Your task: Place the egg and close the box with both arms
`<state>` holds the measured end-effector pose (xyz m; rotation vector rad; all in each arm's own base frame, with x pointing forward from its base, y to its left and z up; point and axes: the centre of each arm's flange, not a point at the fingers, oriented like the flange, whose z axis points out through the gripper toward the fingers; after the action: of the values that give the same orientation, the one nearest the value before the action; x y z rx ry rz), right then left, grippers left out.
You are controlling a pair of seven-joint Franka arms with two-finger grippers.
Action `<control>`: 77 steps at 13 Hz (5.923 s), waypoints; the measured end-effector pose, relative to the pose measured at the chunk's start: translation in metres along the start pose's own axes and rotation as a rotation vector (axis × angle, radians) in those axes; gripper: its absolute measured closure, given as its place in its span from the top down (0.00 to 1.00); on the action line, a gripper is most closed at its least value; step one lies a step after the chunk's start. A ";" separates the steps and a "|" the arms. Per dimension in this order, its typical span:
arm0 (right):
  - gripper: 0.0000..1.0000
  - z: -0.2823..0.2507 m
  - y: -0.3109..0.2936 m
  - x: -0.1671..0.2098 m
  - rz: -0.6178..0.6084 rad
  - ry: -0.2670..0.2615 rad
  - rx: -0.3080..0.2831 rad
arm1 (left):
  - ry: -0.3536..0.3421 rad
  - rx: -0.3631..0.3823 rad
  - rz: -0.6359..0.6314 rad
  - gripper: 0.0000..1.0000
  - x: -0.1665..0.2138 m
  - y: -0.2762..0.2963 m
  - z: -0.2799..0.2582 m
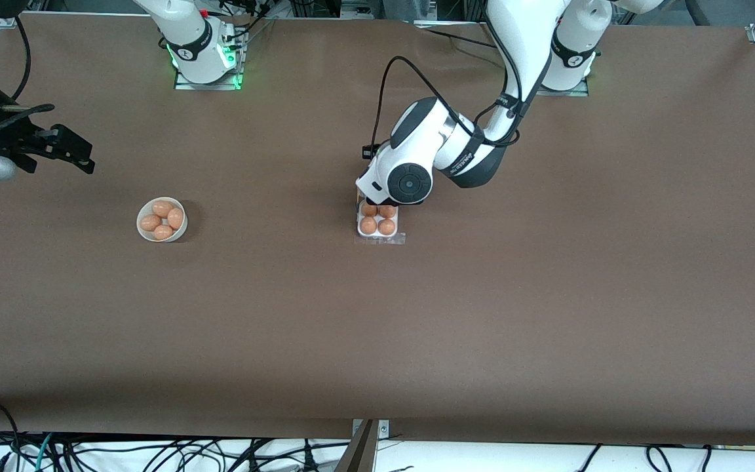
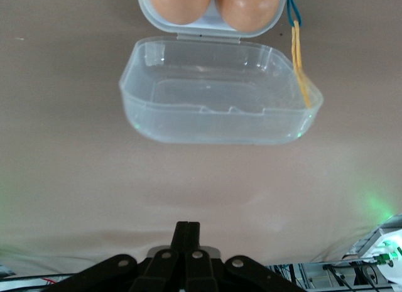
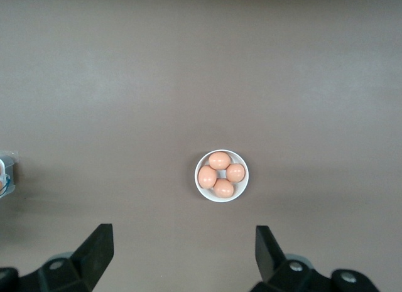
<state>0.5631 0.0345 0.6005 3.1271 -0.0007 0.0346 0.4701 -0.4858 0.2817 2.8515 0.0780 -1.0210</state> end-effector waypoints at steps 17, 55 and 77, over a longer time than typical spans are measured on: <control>1.00 0.008 0.005 0.003 0.009 -0.013 -0.001 | 0.218 -0.120 -0.067 0.05 0.032 -0.001 -0.060; 1.00 0.008 0.005 0.003 0.009 -0.013 -0.001 | 0.478 0.200 -0.086 0.83 0.078 -0.152 -0.184; 1.00 0.008 0.005 0.003 0.009 -0.013 -0.001 | 0.681 0.126 -0.057 1.00 -0.001 -0.478 -0.391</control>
<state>0.5665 0.0294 0.5925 3.1268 -0.0147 0.0137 0.6748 0.0363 0.5405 3.1844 0.1537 -0.0182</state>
